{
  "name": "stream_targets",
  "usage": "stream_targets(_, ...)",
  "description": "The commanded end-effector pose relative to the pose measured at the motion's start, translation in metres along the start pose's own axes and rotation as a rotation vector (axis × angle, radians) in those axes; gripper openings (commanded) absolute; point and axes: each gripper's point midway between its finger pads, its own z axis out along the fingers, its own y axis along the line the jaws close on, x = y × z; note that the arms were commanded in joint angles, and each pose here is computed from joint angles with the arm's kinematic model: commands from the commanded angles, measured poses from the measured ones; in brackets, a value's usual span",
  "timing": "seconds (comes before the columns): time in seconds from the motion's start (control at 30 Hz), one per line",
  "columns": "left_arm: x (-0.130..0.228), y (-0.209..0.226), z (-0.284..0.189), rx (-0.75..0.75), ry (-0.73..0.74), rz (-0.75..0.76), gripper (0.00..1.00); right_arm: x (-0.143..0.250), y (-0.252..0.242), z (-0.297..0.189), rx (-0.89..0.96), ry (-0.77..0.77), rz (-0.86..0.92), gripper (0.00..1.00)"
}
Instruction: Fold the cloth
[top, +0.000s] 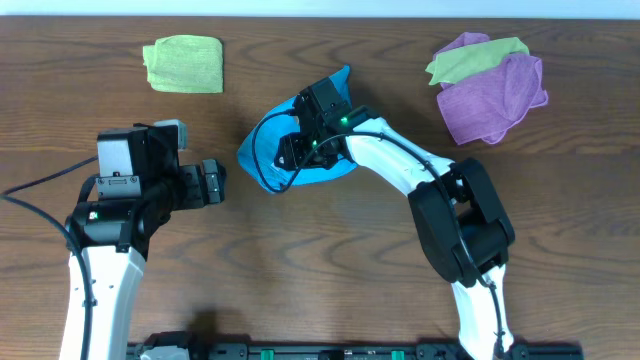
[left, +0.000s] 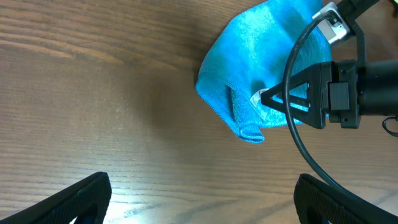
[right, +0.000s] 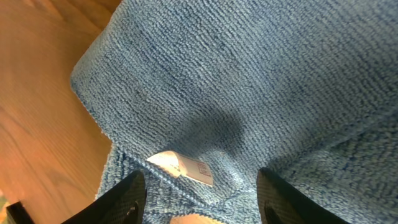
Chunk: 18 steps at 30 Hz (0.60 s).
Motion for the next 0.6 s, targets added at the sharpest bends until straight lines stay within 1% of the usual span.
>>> stream_targets(0.0,-0.006,-0.001,-0.002,-0.003,-0.014,0.022,0.95,0.007,-0.005,0.008,0.018,0.019,-0.025,0.59)
stream_targets(0.33,-0.009,-0.002,-0.003,-0.002,-0.027,0.025,0.96,0.018,0.010,0.018,0.016,0.042,-0.112,0.62)
stream_targets(0.5,-0.009,-0.002,-0.003,-0.002,-0.027,0.025,0.95,0.022,0.006,0.025,0.036,0.051,-0.114,0.59)
stream_targets(0.57,-0.009,-0.002,-0.003,-0.002,-0.027,0.025,0.95,0.023,0.003,0.028,0.039,0.057,-0.111,0.57)
